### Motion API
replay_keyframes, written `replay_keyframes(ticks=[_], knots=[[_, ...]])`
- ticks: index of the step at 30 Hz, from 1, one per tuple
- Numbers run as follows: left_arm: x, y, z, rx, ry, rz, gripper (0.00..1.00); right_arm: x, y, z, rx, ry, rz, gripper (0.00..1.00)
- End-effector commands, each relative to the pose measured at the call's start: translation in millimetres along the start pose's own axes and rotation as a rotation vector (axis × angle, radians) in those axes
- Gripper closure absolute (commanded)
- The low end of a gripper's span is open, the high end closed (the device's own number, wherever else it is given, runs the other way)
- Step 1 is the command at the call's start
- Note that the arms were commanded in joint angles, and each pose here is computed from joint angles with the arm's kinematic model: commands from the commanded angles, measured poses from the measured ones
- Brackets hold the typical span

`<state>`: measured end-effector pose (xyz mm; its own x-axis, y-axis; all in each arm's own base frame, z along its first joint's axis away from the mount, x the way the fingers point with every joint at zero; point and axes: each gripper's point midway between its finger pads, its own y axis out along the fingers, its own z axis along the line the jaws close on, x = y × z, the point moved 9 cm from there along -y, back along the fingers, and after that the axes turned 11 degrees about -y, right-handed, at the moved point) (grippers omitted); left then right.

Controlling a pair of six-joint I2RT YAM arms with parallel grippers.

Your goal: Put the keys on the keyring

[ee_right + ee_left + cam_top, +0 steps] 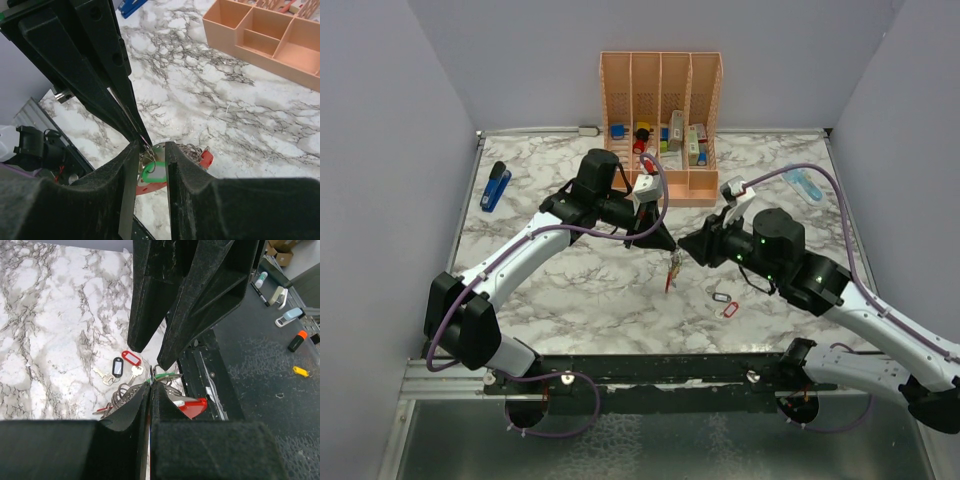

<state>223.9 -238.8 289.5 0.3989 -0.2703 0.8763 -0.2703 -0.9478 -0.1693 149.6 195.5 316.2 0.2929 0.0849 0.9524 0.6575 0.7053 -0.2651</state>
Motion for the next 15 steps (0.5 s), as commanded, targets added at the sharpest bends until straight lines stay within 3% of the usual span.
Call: replay_keyframes(ticks=[1, 15], knots=[[5.4, 1.9, -8.7, -0.067, 0.041, -0.008, 1.00, 9.3, 4.1, 5.2, 0.052, -0.024, -0.042, 0.73], [8.2, 0.2, -16.6, -0.108, 0.048, -0.007, 1.00, -2.9, 6.5, 5.4, 0.071, -0.008, -0.050, 0.77]])
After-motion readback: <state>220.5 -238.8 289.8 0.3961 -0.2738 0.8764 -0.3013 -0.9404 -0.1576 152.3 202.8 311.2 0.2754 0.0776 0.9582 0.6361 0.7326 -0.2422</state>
